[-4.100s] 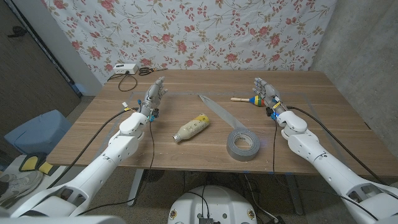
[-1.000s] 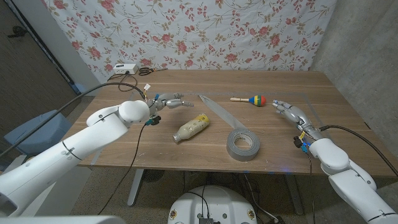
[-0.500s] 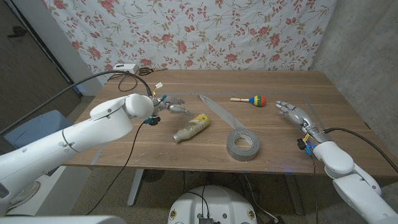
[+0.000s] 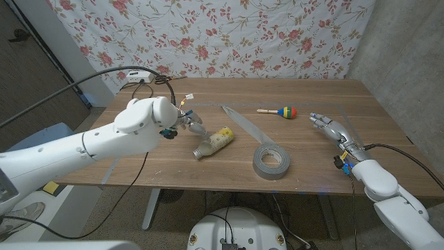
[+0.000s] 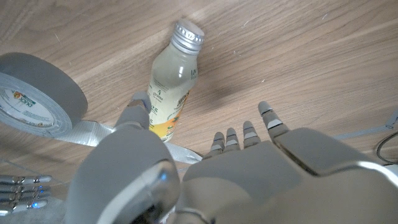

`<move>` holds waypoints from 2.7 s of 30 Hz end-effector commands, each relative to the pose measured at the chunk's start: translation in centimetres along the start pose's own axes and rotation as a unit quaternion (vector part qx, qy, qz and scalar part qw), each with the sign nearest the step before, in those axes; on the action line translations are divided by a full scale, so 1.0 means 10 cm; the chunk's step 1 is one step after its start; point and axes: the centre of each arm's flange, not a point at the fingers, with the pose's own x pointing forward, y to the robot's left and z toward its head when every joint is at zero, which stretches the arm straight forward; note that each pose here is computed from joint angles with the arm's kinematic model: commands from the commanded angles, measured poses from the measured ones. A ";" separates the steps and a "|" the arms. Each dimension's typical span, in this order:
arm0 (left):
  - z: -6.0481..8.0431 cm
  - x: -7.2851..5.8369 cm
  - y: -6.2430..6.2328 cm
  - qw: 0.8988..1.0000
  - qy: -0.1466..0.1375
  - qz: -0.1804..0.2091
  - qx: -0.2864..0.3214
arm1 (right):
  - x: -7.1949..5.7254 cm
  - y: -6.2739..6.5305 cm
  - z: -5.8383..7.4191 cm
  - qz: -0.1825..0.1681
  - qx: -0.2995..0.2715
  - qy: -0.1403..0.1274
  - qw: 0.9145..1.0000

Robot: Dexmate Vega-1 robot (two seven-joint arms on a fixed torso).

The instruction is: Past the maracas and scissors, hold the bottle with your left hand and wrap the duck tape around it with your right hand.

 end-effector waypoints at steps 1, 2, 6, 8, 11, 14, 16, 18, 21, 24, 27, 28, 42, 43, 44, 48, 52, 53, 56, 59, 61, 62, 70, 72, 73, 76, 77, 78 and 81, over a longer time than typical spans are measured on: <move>0.07 0.01 -0.07 0.996 0.054 -0.044 0.053 | 0.05 0.01 -0.01 0.001 0.003 -0.004 1.000; 0.09 0.02 -0.08 0.996 0.055 -0.043 0.056 | 0.05 0.01 -0.02 0.000 0.005 -0.004 1.000; 0.16 0.08 -0.13 0.995 0.059 -0.039 0.071 | 0.07 0.01 -0.03 0.001 0.005 -0.007 1.000; 0.17 0.10 -0.15 0.995 0.062 -0.035 0.071 | 0.07 0.01 -0.03 0.000 0.007 -0.005 1.000; 0.18 0.12 -0.17 0.995 0.064 -0.027 0.065 | 0.07 0.01 -0.05 -0.003 0.010 -0.002 1.000; 0.22 0.13 -0.19 0.995 0.069 -0.019 0.072 | 0.07 0.01 -0.07 -0.003 0.010 -0.002 1.000; 0.27 0.15 -0.20 0.994 0.074 -0.015 0.084 | 0.07 0.01 -0.09 -0.005 0.014 -0.001 1.000; 0.32 0.15 -0.22 0.993 0.077 -0.010 0.093 | 0.07 0.02 -0.11 -0.005 0.016 0.000 1.000; 0.39 0.15 -0.25 0.990 0.085 -0.002 0.112 | 0.06 0.02 -0.13 -0.007 0.019 -0.001 1.000; 0.44 0.13 -0.27 0.987 0.093 0.007 0.133 | 0.06 0.02 -0.16 -0.012 0.023 -0.001 1.000; 0.48 0.11 -0.28 0.982 0.097 0.019 0.159 | 0.06 0.02 -0.18 -0.014 0.028 -0.001 1.000; 0.48 0.10 -0.28 0.982 0.098 0.022 0.162 | 0.06 0.02 -0.19 -0.013 0.028 -0.002 1.000; 0.57 -0.01 -0.40 0.968 0.151 0.058 0.194 | 0.10 0.03 -0.29 -0.016 0.039 -0.009 0.999; 0.57 -0.01 -0.42 0.966 0.157 0.056 0.196 | 0.11 0.03 -0.29 -0.017 0.039 -0.009 0.999; 0.57 0.00 -0.45 0.965 0.162 0.056 0.197 | 0.11 0.03 -0.29 -0.018 0.041 -0.009 0.999; 0.57 0.05 -0.59 0.956 0.185 0.048 0.220 | 0.12 0.01 -0.29 -0.020 0.038 -0.012 0.999; 0.56 0.09 -0.66 0.949 0.200 0.052 0.239 | 0.11 0.00 -0.28 -0.024 0.039 -0.012 0.999; 0.56 0.10 -0.67 0.948 0.201 0.055 0.240 | 0.11 0.00 -0.28 -0.022 0.038 -0.014 0.999; 0.55 0.13 -0.72 0.941 0.210 0.070 0.255 | 0.11 0.00 -0.28 -0.021 0.036 -0.013 0.999; 0.52 0.16 -0.76 0.935 0.214 0.099 0.263 | 0.09 0.00 -0.27 -0.023 0.027 -0.010 0.999; 0.50 0.17 -0.78 0.931 0.215 0.123 0.267 | 0.09 0.00 -0.27 -0.026 0.025 -0.005 0.999; 0.49 0.18 -0.80 0.927 0.217 0.138 0.273 | 0.08 0.00 -0.27 -0.025 0.025 -0.007 0.999; 0.43 0.25 -0.86 0.903 0.234 0.203 0.299 | 0.08 0.00 -0.26 -0.026 0.012 -0.002 1.000; 0.40 0.26 -0.85 0.905 0.233 0.201 0.293 | 0.09 -0.01 -0.25 -0.025 0.011 -0.003 1.000; 0.38 0.27 -0.84 0.908 0.231 0.201 0.287 | 0.09 -0.01 -0.24 -0.026 0.011 -0.002 1.000; 0.35 0.29 -0.84 0.908 0.229 0.215 0.278 | 0.09 -0.02 -0.21 -0.026 0.007 -0.005 1.000; 0.35 0.29 -0.83 0.909 0.228 0.220 0.272 | 0.10 -0.02 -0.20 -0.025 0.006 -0.004 1.000; 0.34 0.30 -0.82 0.911 0.227 0.218 0.267 | 0.10 -0.02 -0.19 -0.025 0.005 -0.004 1.000; 0.30 0.35 -0.76 0.924 0.221 0.202 0.239 | 0.11 -0.03 -0.16 -0.025 -0.004 -0.002 1.000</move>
